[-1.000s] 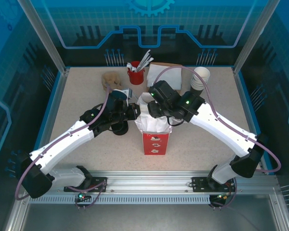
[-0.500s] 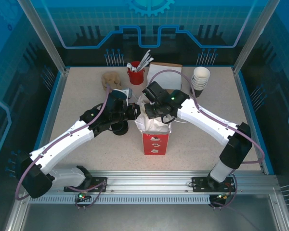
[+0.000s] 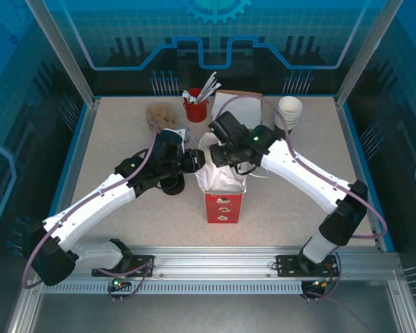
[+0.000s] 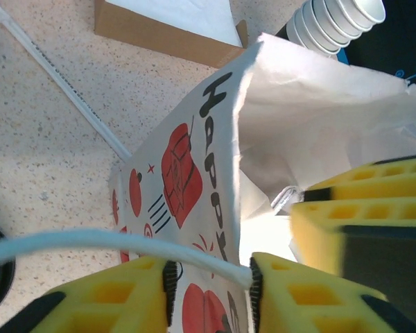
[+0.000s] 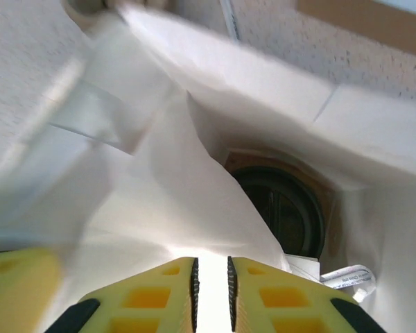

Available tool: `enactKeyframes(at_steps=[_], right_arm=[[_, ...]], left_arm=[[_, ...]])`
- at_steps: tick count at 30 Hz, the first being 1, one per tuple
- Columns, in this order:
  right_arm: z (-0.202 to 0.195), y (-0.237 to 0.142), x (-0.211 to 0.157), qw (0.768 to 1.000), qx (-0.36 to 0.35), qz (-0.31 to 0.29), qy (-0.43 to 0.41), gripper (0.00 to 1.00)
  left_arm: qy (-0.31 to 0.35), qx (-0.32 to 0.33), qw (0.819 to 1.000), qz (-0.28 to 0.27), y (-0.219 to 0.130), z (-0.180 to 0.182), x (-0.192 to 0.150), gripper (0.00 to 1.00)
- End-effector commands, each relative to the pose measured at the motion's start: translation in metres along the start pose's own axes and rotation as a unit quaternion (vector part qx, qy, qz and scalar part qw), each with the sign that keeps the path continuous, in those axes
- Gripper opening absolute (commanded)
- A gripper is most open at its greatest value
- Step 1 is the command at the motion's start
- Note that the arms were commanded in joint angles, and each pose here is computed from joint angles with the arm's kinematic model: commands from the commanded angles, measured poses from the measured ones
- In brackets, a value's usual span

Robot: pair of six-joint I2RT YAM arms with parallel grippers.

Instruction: Pack the takeout coffee

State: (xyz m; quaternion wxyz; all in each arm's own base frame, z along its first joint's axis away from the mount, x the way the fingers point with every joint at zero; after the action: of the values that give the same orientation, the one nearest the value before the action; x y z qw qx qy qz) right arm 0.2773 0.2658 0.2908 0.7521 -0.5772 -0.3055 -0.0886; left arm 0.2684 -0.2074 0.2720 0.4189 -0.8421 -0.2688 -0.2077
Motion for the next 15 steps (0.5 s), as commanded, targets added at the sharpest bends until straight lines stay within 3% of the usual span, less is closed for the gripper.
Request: enactKeyframes(at_steps=[1,15], right_arm=[[-0.001,-0.041,0.016,0.999,0.026,-0.040,-0.005,0.24],[-0.018,-0.090,0.038,0.991,0.086,-0.095,0.025,0.27]], left_arm=[[-0.001,-0.011,1.000,0.000,-0.009,-0.009,0.009,0.42],[0.008,-0.101,0.995,-0.008,-0.047,-0.052,0.032,0.54]])
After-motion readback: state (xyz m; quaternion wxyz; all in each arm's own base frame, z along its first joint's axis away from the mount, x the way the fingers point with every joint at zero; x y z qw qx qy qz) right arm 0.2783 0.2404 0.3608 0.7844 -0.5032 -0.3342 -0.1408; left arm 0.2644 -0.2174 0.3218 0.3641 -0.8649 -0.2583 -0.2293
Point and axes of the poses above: each hand's point on the last joint's axis, 136 mm out from that joint toward the fingers, its own y axis out along the fingers, its own z axis along the line the jaws close on, x = y × z, the point moved 5 cm from there along -y, back along the fingers, and after that the axes turned 2 degrees about -y, right-handed, at the moved point
